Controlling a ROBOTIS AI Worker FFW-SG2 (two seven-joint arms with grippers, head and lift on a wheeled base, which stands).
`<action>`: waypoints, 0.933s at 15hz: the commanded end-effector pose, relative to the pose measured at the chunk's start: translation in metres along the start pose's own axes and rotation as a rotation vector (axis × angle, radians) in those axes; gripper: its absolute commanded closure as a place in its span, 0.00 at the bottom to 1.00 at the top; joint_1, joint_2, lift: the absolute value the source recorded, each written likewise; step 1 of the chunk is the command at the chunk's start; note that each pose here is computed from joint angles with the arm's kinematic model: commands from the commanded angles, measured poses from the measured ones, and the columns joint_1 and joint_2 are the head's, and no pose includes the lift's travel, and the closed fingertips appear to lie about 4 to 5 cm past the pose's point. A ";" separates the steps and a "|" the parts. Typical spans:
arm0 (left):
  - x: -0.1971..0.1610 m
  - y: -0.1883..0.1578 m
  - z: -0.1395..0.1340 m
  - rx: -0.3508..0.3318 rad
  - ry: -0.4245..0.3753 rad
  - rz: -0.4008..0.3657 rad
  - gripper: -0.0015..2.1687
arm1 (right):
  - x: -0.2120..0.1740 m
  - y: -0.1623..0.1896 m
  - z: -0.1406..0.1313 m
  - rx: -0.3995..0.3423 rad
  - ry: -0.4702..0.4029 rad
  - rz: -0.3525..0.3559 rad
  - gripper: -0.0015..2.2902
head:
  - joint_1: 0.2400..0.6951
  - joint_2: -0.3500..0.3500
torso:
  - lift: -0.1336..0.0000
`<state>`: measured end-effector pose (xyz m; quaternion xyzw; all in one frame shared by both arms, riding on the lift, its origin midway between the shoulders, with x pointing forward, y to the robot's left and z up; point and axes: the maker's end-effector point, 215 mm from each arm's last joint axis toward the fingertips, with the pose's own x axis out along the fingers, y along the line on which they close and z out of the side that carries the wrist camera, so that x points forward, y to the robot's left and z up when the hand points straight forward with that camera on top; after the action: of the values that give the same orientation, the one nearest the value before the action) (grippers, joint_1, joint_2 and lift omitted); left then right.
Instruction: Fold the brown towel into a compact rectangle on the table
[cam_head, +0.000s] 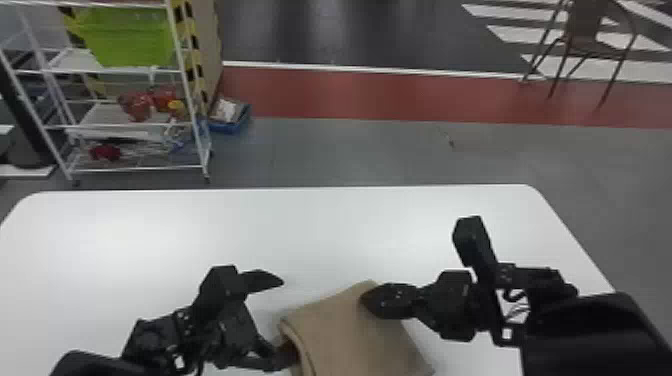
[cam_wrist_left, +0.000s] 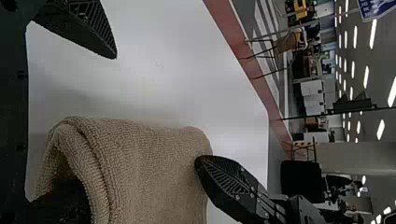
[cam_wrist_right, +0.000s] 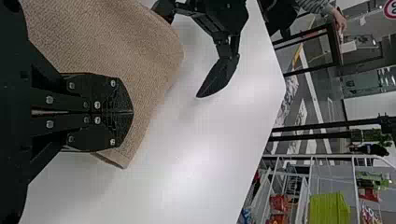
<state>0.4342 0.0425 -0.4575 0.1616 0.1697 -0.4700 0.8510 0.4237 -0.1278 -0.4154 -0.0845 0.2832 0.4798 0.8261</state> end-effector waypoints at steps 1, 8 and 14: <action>0.000 -0.001 0.000 -0.002 -0.002 0.000 0.02 | 0.005 -0.011 -0.010 0.018 0.022 -0.015 0.99 | 1.00 0.34 | 0.09; 0.002 0.006 0.003 0.014 0.003 0.010 0.02 | -0.007 -0.004 -0.031 0.043 0.037 -0.012 0.99 | 1.00 0.31 | 0.09; 0.010 0.012 0.003 0.031 0.020 0.007 0.02 | -0.008 0.010 -0.038 0.046 0.040 0.003 0.99 | 1.00 0.30 | 0.09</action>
<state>0.4469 0.0418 -0.4574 0.1801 0.1699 -0.4674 0.8486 0.4002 -0.1447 -0.4405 -0.0762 0.3100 0.4716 0.8220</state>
